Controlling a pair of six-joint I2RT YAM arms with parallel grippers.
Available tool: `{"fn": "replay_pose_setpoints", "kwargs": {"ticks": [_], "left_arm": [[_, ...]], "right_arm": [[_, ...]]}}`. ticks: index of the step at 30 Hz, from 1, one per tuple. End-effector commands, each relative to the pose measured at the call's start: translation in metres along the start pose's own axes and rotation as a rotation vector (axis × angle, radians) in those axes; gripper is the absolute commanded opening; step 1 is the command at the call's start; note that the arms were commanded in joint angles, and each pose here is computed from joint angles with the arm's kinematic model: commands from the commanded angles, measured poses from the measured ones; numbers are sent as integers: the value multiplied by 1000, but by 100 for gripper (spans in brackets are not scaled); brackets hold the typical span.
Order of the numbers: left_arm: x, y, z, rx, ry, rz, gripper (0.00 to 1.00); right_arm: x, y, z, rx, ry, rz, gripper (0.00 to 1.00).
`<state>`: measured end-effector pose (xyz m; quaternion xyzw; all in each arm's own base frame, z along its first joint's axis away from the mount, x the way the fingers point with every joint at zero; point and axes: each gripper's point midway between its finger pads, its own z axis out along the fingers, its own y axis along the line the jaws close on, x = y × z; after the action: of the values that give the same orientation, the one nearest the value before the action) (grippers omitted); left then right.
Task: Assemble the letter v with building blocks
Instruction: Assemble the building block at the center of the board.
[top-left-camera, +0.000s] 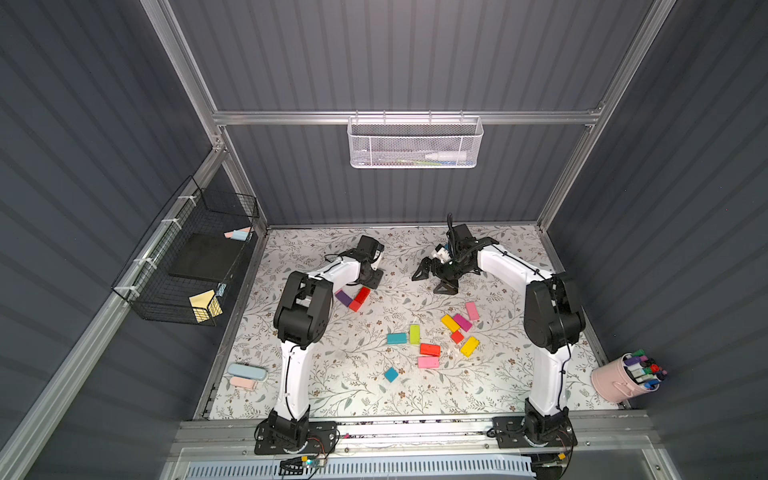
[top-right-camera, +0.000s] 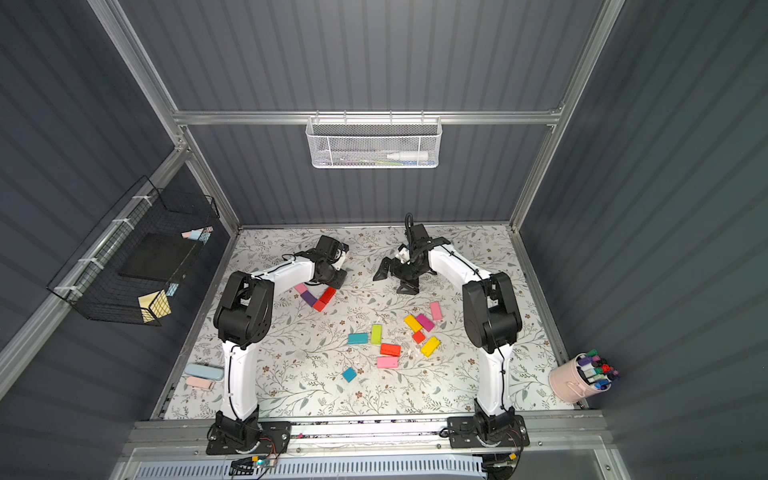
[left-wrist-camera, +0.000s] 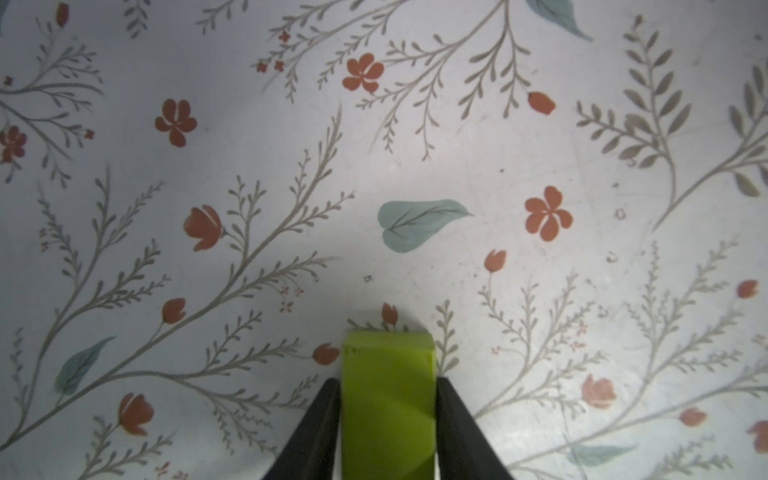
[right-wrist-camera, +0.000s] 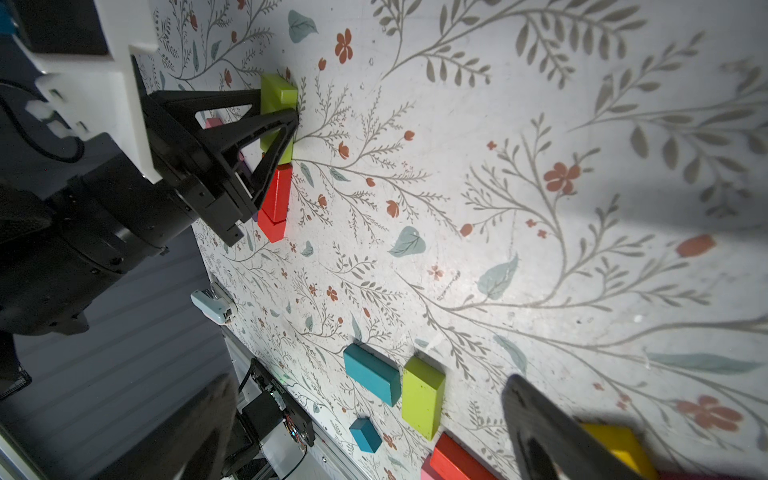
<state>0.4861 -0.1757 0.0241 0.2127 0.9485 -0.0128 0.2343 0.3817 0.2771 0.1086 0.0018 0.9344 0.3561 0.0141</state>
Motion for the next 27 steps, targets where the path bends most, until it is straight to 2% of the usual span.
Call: {"fn": "replay_pose_setpoints", "kwargs": {"ticks": [1,7,10,11,12,15,18,19,23,27], "left_arm": [[85,6,29,-40,278,-5,47],[61,9,21,-40,199,-27,65],[37,12,9,-49,116,-47,73],[23,15,0,-59,63,-61,78],[8,20,-11,-74,-1,-80,89],[-35,30,-53,-95,-196,-127,99],[-71,39,-100,-103,-396,-169,100],[-66,41,-103,-108,-407,-179,100],[-80,54,-135,-141,-529,-227,100],[-91,47,-180,-85,-685,-242,100]], "right_arm": [[2,-3,9,1,20,6,99],[2,-4,9,1,22,5,99],[2,-3,10,-5,24,5,99],[2,-3,10,-5,22,3,99],[1,-4,11,-6,23,6,99],[0,-3,12,-7,22,4,99],[-1,-3,14,-2,22,2,99],[-1,-3,14,-1,22,1,99],[-1,-7,14,26,17,-3,99],[-1,-17,8,113,-12,-27,99]]}}
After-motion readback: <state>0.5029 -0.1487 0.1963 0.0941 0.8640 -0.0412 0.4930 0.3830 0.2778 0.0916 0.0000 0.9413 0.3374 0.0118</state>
